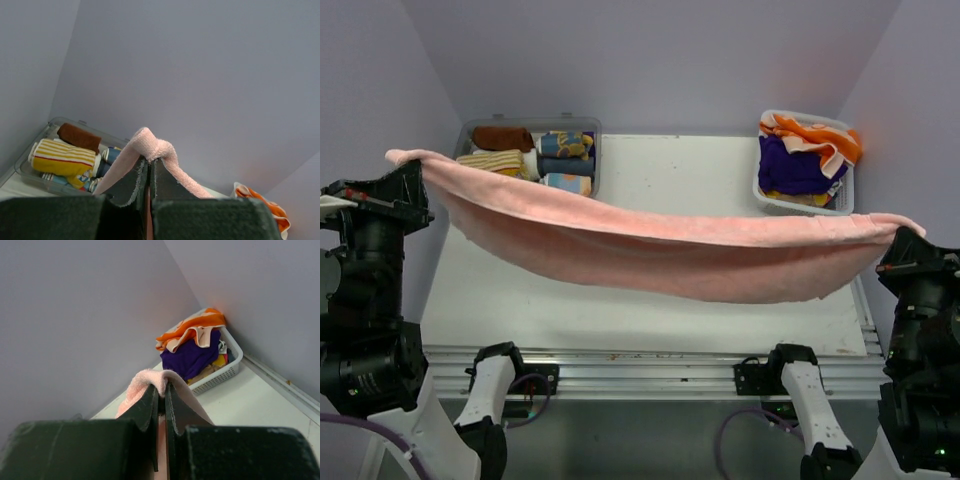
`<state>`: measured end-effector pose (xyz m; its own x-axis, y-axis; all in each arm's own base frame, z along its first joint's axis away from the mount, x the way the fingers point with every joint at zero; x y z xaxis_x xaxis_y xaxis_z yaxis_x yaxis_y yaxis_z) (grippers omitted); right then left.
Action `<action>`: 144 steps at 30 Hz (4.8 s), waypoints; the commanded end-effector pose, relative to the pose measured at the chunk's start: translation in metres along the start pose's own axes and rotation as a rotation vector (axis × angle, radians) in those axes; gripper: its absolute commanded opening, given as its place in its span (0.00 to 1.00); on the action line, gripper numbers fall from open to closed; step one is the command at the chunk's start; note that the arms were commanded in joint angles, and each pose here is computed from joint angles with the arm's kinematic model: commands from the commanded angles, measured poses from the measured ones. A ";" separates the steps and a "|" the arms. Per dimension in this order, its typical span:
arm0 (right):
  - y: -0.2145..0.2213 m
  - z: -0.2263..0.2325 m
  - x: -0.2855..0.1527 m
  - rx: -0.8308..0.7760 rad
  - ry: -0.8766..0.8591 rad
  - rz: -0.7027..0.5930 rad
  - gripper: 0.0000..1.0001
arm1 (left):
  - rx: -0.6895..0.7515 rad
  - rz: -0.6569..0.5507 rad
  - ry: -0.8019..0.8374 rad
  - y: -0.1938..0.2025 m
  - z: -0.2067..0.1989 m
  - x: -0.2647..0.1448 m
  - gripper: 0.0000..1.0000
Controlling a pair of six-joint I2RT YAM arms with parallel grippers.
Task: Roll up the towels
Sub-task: Flatten the towel, then fold the towel
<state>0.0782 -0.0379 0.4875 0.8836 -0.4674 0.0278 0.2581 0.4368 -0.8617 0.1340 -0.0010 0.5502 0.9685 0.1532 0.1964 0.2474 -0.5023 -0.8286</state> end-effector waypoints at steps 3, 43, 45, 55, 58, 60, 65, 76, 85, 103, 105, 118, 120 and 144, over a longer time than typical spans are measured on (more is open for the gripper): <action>0.008 -0.012 0.004 -0.047 0.060 0.017 0.00 | 0.024 0.055 -0.083 0.023 0.025 0.010 0.00; 0.314 -0.030 0.248 -0.127 0.215 0.675 0.00 | -0.135 0.777 -0.517 0.331 0.232 0.162 0.00; 0.312 -0.027 0.248 -0.128 0.208 0.685 0.00 | -0.138 0.781 -0.517 0.329 0.230 0.162 0.00; 0.325 -0.058 0.193 -0.159 0.246 0.770 0.00 | -0.107 0.854 -0.516 0.323 0.221 0.118 0.00; 0.328 -0.077 0.174 -0.194 0.305 0.780 0.00 | -0.124 0.895 -0.517 0.329 0.218 0.088 0.00; 0.330 -0.085 0.167 -0.215 0.329 0.794 0.00 | -0.142 0.905 -0.504 0.329 0.212 0.072 0.00; 0.342 -0.105 0.153 -0.267 0.379 0.839 0.00 | -0.156 0.962 -0.544 0.347 0.219 0.031 0.00; 0.356 -0.131 0.148 -0.285 0.449 0.875 0.00 | -0.114 0.984 -0.626 0.353 0.231 0.007 0.00; 0.351 -0.132 0.144 -0.280 0.451 0.846 0.00 | -0.099 0.969 -0.659 0.347 0.232 0.002 0.00; 0.368 -0.147 0.123 -0.279 0.481 0.916 0.00 | -0.116 1.009 -0.704 0.353 0.235 -0.010 0.00; 0.370 -0.148 0.122 -0.280 0.482 0.917 0.00 | -0.117 1.010 -0.714 0.353 0.236 -0.011 0.00; 0.348 -0.112 0.145 -0.202 0.356 0.863 0.70 | -0.127 0.947 -0.531 0.326 0.206 0.016 0.70; 0.348 -0.094 0.153 -0.168 0.274 0.873 0.65 | -0.140 0.942 -0.470 0.326 0.198 0.029 0.67; 0.443 -0.109 0.159 -0.300 0.304 1.220 0.35 | -0.037 1.238 -0.661 0.453 0.236 0.037 0.62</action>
<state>0.2998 -0.0094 0.0628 0.3606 -0.0839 -0.9289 -0.7697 0.5358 -0.3472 0.2727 -0.0359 0.0641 0.3583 -0.0788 -0.9303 -0.7721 -0.5853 -0.2478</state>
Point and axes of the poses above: each gripper's point midway between its finger pads, its own x axis out along the fingers, its own z axis along the line the jaws close on, y = z × x, the point moved 4 cm from there along -x, back along the fingers, and after that the axes turned 2 degrees about -x, right-handed, at the moved point
